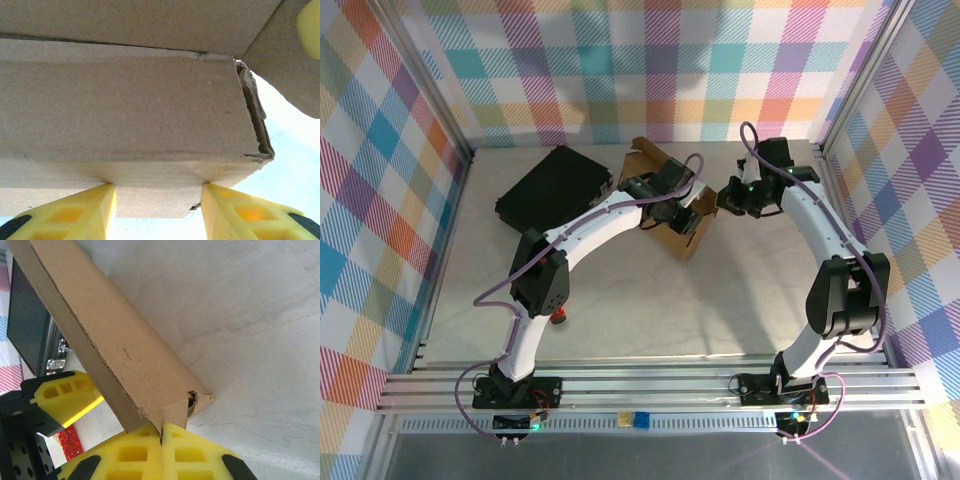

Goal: Fold the paper box

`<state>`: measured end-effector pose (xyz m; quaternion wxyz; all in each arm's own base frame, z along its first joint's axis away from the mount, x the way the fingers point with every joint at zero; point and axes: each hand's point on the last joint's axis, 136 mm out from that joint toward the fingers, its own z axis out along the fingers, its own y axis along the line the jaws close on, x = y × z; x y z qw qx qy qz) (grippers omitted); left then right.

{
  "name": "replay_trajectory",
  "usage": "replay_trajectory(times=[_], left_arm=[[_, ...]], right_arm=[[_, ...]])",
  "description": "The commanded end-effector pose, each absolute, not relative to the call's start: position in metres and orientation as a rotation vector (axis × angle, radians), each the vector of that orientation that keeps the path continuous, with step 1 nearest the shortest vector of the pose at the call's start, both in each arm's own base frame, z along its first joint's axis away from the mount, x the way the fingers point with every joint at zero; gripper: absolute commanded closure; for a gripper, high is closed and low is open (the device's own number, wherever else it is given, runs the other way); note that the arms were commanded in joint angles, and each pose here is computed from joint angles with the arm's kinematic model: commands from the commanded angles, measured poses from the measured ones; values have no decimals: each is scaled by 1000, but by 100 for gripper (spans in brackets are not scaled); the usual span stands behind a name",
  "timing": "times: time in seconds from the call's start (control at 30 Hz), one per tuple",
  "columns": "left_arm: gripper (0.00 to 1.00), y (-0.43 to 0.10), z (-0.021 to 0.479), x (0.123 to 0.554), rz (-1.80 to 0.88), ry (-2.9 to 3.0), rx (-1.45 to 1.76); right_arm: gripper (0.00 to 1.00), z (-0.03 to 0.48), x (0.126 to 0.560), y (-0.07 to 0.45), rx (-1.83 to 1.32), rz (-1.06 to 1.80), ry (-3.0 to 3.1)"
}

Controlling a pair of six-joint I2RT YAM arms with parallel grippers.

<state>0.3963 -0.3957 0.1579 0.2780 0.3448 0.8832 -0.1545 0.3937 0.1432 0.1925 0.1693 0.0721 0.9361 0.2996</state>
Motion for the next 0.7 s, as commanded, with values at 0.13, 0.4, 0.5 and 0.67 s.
replay_trajectory(times=[0.13, 0.4, 0.5, 0.67], left_arm=[[43, -404, 178, 411, -550, 2337, 824], [42, -388, 196, 431, -784, 2440, 557], [41, -382, 200, 435, -833, 2452, 476], [41, -343, 202, 460, -802, 2522, 198]], right_arm=[[100, 185, 388, 151, 240, 814, 2772], [100, 173, 393, 150, 178, 772, 2785], [100, 171, 397, 152, 167, 778, 2780], [100, 170, 402, 152, 150, 773, 2775]])
